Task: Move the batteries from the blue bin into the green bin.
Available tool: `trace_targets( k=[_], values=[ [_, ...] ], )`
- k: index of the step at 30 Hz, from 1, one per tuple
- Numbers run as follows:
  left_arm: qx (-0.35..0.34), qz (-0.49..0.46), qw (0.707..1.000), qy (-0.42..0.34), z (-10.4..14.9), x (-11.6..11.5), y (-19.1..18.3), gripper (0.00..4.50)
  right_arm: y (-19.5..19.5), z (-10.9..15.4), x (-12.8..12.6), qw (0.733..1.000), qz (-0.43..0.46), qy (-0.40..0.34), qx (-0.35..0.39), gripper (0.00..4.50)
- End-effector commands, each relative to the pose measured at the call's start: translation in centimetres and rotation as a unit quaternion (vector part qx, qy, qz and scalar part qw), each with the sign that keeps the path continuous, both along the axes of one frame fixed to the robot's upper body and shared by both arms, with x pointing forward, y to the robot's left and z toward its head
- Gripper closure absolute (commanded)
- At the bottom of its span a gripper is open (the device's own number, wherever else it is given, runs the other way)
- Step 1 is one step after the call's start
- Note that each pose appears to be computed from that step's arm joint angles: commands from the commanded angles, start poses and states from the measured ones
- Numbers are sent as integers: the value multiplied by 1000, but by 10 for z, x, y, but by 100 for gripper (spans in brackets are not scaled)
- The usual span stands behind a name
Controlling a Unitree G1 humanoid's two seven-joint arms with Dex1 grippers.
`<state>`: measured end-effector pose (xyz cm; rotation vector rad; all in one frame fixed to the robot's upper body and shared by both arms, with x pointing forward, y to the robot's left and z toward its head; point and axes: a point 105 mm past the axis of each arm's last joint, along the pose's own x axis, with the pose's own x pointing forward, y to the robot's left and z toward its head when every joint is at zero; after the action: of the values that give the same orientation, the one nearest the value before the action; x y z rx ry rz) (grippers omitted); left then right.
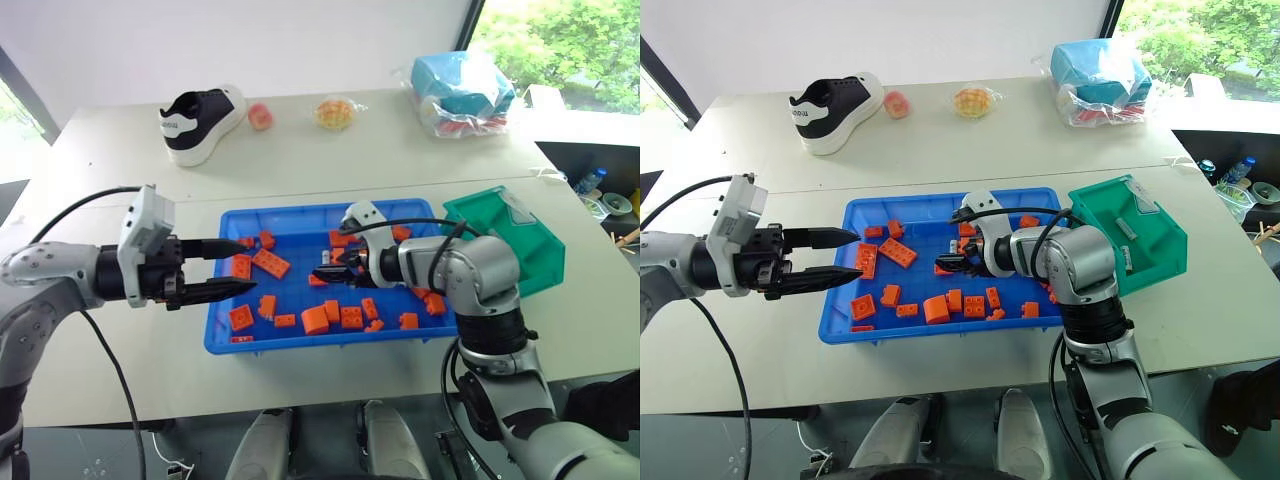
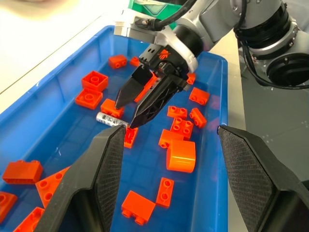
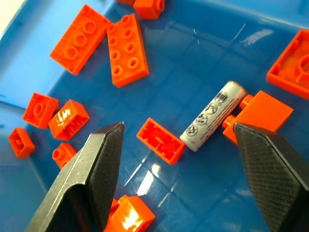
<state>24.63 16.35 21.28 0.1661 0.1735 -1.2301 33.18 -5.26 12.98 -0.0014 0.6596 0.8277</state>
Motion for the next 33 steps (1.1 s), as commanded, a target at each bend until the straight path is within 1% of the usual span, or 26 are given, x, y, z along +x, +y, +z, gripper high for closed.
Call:
trace_targets(
  k=[1,3,8,10,16,21,24,29,33],
  values=[
    [-4,-5,1000,-19,8,-1,-2,136,1,-8,4,1000,-6,7,-8,83],
    [-4,-4,1000,-20,8,-1,-2,136,2,-9,6,1000,-4,4,-10,83],
    [-6,1,1000,-22,9,-1,-2,136,10,2,8,1000,6,-7,2,83],
    [-6,1,1000,-23,9,-2,-2,136,12,2,6,1000,12,-5,2,83],
    [-7,3,1000,-26,10,-1,-3,136,12,-12,2,999,23,-2,-27,83],
    [-5,4,1000,-28,10,-1,-2,136,10,-24,-5,996,47,-10,-71,83],
    [-5,5,1000,-29,10,-1,-2,136,3,-32,-4,995,40,-6,-90,83],
    [-7,7,999,-31,10,-1,-2,136,-6,-30,0,995,33,-10,-96,83],
    [-11,7,999,-34,9,0,-4,136,3,-33,3,996,32,-1,-87,83]
  ],
)
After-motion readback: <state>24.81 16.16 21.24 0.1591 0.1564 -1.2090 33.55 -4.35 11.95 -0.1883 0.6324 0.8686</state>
